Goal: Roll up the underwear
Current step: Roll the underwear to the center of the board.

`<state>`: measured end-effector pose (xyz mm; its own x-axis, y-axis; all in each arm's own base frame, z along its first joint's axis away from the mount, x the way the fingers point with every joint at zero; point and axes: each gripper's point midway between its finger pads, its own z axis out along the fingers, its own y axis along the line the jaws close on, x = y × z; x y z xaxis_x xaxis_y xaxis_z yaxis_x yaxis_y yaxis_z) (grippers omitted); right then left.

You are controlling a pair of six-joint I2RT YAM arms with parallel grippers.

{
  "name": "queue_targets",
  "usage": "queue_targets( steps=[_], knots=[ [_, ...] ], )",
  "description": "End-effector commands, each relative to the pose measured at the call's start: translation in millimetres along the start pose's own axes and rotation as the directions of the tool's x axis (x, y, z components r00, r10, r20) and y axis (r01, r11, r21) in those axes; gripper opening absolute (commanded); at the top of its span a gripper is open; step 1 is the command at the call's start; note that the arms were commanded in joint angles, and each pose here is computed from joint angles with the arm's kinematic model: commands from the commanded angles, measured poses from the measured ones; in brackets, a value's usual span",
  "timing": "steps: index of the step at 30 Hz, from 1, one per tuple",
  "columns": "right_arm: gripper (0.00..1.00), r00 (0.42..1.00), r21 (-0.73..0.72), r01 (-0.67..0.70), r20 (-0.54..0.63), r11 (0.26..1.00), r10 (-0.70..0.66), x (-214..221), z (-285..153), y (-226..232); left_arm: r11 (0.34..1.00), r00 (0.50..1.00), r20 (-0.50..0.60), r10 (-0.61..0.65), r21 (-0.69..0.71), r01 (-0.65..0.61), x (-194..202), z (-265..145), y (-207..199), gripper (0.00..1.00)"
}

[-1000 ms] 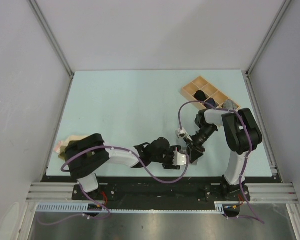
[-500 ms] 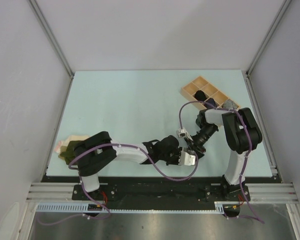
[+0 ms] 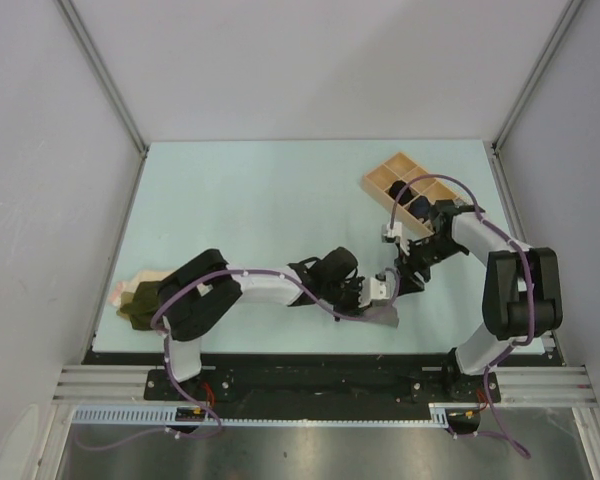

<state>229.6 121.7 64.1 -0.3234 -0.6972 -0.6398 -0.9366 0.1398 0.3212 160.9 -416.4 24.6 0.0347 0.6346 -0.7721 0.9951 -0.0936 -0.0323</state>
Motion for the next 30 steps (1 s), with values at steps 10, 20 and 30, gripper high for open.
queue_targets(
  steps=[10, 20, 30],
  knots=[
    [0.63, 0.95, 0.098, 0.244, 0.174, 0.965, -0.258, -28, -31, 24, 0.789, 0.854, -0.255, -0.453, 0.331, 0.517, 52, 11, -29, 0.06],
    [0.74, 0.938, 0.05, 0.317, 0.131, 0.947, -0.321, -19, -1, 29, 0.597, 0.695, -0.386, -0.607, 0.355, 0.719, 77, 17, -20, 0.09],
    [0.77, 0.948, 0.034, 0.317, 0.002, 0.948, -0.317, -17, 31, 21, 0.532, 0.634, -0.427, -0.645, 0.345, 0.773, 83, 21, -15, 0.12]
  ],
)
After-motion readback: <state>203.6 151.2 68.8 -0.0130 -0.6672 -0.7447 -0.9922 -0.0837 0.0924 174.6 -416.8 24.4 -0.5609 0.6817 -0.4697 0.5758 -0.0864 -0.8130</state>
